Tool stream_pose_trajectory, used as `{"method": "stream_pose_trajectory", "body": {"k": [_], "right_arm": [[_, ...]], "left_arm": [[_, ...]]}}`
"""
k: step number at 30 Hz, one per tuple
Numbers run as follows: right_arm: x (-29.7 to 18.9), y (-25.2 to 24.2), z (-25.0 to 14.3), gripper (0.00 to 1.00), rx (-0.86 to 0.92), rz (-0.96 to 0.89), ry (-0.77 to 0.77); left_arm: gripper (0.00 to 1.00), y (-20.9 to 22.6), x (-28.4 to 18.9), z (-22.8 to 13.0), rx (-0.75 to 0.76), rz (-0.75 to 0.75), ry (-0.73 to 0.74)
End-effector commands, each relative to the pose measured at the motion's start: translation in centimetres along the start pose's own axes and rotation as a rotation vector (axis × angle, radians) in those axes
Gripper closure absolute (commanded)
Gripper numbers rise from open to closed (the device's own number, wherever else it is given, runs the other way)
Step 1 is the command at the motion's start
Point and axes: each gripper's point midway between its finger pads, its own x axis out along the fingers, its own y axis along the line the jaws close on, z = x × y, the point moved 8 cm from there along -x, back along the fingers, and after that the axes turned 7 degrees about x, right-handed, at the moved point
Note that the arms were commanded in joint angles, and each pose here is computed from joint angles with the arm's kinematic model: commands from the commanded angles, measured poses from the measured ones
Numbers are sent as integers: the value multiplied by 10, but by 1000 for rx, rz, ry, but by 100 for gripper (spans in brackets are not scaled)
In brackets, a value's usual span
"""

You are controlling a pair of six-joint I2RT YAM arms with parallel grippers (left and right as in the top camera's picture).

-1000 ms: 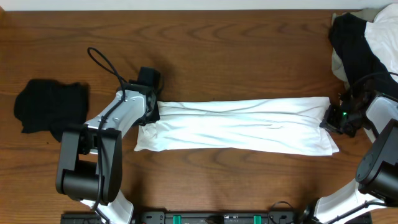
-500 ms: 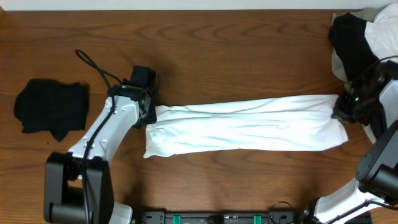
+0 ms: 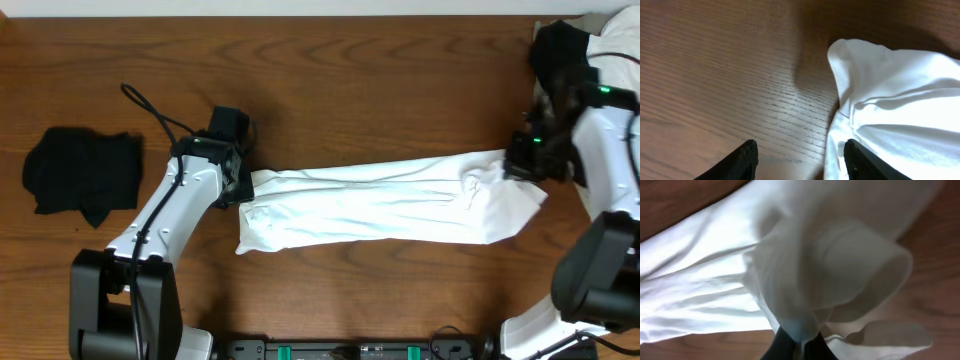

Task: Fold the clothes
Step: 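Fold the strip's right end leftward over itself with the right gripper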

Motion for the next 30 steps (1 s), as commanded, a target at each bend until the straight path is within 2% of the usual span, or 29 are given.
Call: {"method": "stream_pose_trajectory", "body": {"k": [1, 14, 22, 30], "right_arm": [[-4, 27, -8, 99, -15, -40, -31], [11, 115, -47, 99, -158, -104, -93], [16, 143, -62, 99, -200, -77, -120], [17, 151, -67, 99, -184, -64, -130]], "left_arm": [[42, -3, -4, 3, -13, -31, -7], [42, -7, -4, 1, -12, -83, 13], [42, -7, -4, -2, -9, -78, 29], [42, -6, -3, -4, -8, -76, 37]]}}
